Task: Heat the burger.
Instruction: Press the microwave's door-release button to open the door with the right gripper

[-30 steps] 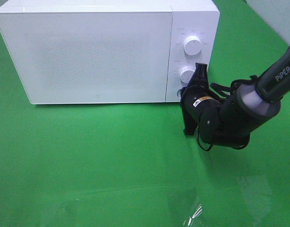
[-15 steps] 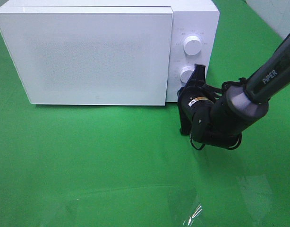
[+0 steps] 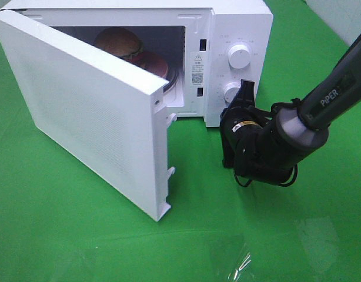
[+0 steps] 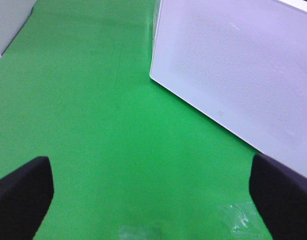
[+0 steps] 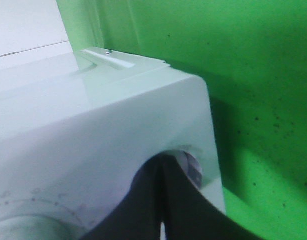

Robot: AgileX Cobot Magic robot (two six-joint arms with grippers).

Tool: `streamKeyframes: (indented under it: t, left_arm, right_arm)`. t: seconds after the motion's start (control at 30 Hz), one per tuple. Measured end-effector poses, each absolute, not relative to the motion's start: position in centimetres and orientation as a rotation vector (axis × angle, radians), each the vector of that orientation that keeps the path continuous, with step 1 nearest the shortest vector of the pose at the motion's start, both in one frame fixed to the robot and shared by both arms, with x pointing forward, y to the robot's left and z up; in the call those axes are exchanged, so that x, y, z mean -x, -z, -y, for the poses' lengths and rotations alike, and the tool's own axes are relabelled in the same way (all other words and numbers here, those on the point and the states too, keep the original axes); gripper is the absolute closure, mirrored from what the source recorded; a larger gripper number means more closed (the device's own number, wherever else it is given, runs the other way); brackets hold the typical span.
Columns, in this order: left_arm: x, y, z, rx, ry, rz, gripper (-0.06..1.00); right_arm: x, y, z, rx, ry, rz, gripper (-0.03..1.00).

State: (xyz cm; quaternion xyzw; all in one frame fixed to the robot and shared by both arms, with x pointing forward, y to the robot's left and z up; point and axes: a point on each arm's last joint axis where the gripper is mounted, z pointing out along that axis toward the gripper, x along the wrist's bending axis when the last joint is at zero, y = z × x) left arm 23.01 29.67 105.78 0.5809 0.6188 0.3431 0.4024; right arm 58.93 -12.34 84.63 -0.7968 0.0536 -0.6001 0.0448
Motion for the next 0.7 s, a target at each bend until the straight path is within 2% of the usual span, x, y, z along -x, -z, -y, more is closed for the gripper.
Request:
streamKeyframes:
  t: [0.7]
  left_arm:
    - [-23.01,-105.78,-29.67,-1.468,-0.867,-1.564,-0.04]
  right_arm:
    - [-58.93,-84.61,12.33,2.438,1.831,-0.158,0.96]
